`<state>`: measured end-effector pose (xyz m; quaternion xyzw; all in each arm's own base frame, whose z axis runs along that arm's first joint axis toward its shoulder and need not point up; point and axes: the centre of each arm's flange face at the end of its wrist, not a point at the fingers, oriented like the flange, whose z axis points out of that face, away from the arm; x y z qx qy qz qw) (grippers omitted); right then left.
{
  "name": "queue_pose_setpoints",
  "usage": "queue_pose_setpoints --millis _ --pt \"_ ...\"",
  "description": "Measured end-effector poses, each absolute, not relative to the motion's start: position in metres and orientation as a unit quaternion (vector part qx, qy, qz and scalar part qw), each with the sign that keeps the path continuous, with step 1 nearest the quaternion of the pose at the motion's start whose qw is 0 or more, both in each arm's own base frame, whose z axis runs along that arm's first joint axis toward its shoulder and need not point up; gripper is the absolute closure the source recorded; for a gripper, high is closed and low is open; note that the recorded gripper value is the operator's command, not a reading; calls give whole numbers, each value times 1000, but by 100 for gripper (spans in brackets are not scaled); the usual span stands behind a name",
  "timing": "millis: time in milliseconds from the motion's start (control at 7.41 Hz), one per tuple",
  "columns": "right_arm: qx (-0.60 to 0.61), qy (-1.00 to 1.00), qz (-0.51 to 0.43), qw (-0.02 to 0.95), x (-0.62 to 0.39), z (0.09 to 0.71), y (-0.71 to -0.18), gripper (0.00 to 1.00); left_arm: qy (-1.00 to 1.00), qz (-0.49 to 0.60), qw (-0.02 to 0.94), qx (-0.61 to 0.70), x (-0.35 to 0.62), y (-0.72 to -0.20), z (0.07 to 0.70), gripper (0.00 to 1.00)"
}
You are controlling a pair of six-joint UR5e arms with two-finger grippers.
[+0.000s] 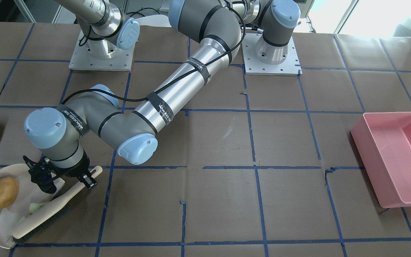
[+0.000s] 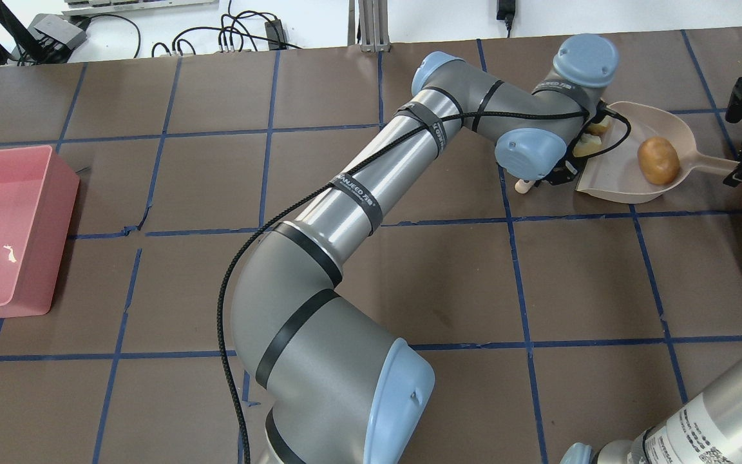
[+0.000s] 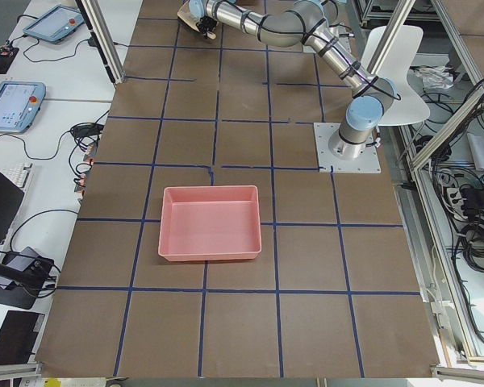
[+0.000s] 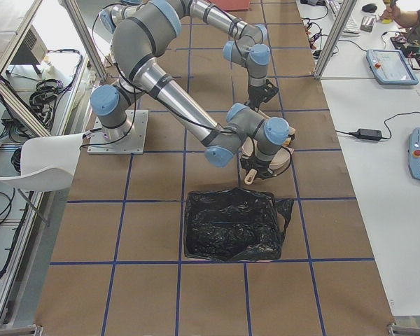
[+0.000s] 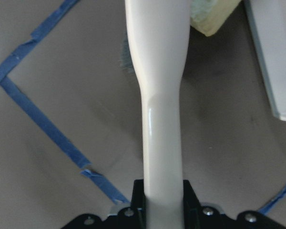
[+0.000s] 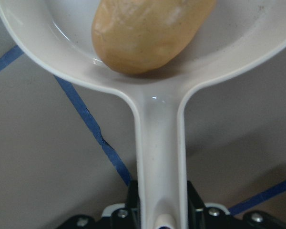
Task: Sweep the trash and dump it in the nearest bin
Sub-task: 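Sweep the yellow pieces into the dustpan with the left gripper's brush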
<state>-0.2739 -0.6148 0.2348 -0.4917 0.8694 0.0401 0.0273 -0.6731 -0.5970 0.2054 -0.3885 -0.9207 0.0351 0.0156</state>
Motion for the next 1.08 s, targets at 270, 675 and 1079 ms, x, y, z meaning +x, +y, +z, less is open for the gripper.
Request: queue_pose_setpoints --millis 270,675,1079 --pt "-491 869 40 29 -274 234 -615 82 -915 37 20 -401 -699 -563 220 97" --pt "-491 870 39 29 -274 234 -615 82 -913 27 47 -405 -717 -539 225 97" --pt "-491 870 35 31 -273 233 -616 83 -912 19 57 -406 -709 -531 249 97"
